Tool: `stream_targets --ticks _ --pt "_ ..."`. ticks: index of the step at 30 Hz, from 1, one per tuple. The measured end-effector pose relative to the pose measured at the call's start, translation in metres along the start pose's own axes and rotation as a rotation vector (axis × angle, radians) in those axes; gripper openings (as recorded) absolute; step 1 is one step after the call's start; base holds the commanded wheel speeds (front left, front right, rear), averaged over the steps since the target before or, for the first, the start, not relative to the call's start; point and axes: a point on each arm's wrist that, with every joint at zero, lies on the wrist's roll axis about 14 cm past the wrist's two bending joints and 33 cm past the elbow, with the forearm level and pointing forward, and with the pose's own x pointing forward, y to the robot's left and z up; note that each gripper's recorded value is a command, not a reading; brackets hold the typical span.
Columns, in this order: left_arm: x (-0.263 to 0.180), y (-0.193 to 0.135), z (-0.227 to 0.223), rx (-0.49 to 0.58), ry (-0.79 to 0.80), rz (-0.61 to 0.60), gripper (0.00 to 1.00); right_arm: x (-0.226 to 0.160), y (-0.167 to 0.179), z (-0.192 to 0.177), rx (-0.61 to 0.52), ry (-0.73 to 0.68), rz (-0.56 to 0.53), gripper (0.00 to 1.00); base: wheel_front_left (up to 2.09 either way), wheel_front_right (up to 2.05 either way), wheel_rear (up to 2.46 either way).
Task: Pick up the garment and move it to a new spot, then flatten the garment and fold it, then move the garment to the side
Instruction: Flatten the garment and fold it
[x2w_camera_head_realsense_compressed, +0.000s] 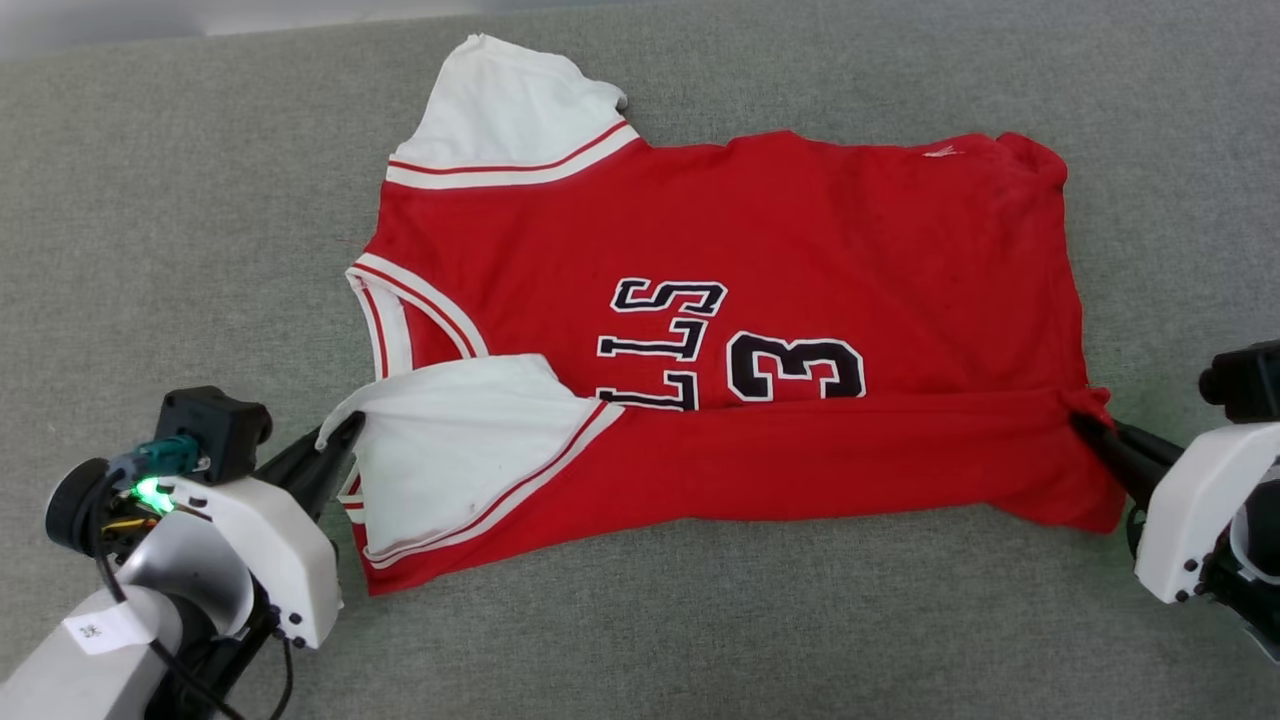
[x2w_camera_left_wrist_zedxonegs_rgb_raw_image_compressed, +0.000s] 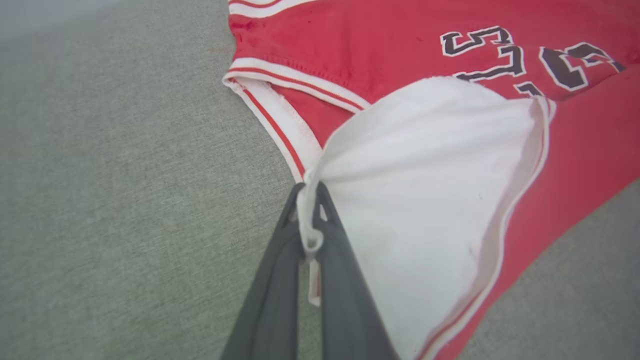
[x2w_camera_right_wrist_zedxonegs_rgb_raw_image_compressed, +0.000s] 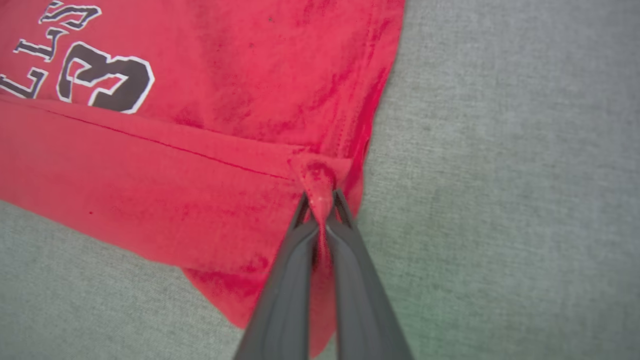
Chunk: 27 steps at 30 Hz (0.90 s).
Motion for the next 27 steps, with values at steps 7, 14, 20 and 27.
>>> stream_targets --ticks 7,14,20,27 --pt "0.01 -0.002 -0.014 -0.015 0.017 0.009 0.09 0.009 0.007 -0.009 -0.016 0.027 0.01 0.13 0.0 0.0 0.0" --pt "0.007 -0.006 -0.012 -0.058 -0.028 0.044 1.0 0.003 0.009 0.001 -0.05 -0.025 -0.004 1.0 0.0 0.0 0.0" --pt "-0.011 -0.004 -0.006 -0.115 -0.076 0.113 1.0 -0.013 0.009 0.012 -0.106 -0.071 -0.034 1.0 0.0 0.0 0.0" --pt "-0.035 -0.02 -0.012 -0.18 -0.076 0.145 1.0 -0.033 0.01 0.009 -0.063 -0.088 -0.079 1.0 0.0 0.0 0.0"
